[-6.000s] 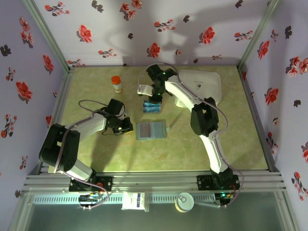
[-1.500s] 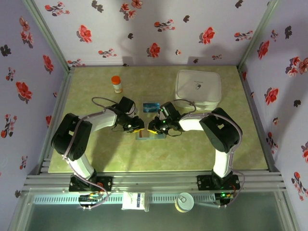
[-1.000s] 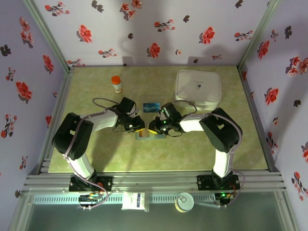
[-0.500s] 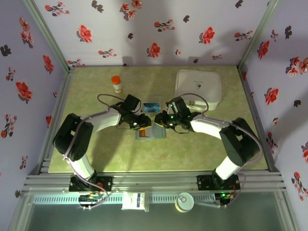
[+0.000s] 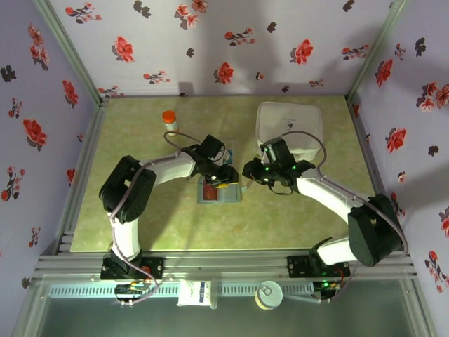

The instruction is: Take the credit cards out of the card holder

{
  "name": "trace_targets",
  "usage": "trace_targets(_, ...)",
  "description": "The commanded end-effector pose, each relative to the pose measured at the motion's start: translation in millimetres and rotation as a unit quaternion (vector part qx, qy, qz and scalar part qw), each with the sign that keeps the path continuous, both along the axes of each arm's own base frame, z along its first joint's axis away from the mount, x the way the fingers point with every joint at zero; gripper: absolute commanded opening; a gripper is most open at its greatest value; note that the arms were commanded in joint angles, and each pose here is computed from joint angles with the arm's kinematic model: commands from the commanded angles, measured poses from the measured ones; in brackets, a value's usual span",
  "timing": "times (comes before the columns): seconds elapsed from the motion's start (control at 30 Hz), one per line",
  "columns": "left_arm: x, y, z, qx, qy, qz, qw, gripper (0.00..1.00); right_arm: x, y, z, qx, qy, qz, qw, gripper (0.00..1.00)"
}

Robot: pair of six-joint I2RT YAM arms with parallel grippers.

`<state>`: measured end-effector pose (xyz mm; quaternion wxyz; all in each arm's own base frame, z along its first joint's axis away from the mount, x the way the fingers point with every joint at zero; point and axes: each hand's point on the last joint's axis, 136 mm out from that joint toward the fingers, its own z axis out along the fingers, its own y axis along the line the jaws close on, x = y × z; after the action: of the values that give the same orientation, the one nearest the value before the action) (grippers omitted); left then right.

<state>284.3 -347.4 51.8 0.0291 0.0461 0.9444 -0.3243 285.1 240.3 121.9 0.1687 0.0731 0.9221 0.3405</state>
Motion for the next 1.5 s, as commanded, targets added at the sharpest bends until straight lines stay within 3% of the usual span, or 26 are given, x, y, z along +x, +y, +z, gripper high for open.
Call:
trace_targets(0.0, -0.2, -3.7, 10.3, -0.007, 0.003, -0.003, 1.000, 0.46, -5.8, -9.1, -6.4, -0.021, 0.007, 0.001, 1.000, 0.26)
trace_targets(0.3, 10.0, 51.1, 31.1, 0.016, -0.031, 0.033, 0.999, 0.46, -4.4, 25.3, -12.2, 0.002, 0.022, 0.033, 0.999, 0.24)
trace_targets(0.57, -1.6, 104.9, 5.5, 0.036, -0.006, 0.064, 0.997, 0.38, -4.2, 75.7, -25.2, 0.007, 0.039, 0.076, 0.996, 0.23)
trace_targets(0.93, -12.2, 116.6, -22.5, 0.062, 0.014, 0.068, 0.996, 0.29, -5.1, 99.4, -42.0, 0.010, 0.059, 0.091, 0.994, 0.23)
trace_targets(1.47, -25.7, 111.7, -32.2, 0.046, 0.036, 0.068, 0.996, 0.21, -6.7, 103.2, -49.3, 0.015, 0.067, 0.094, 0.993, 0.22)
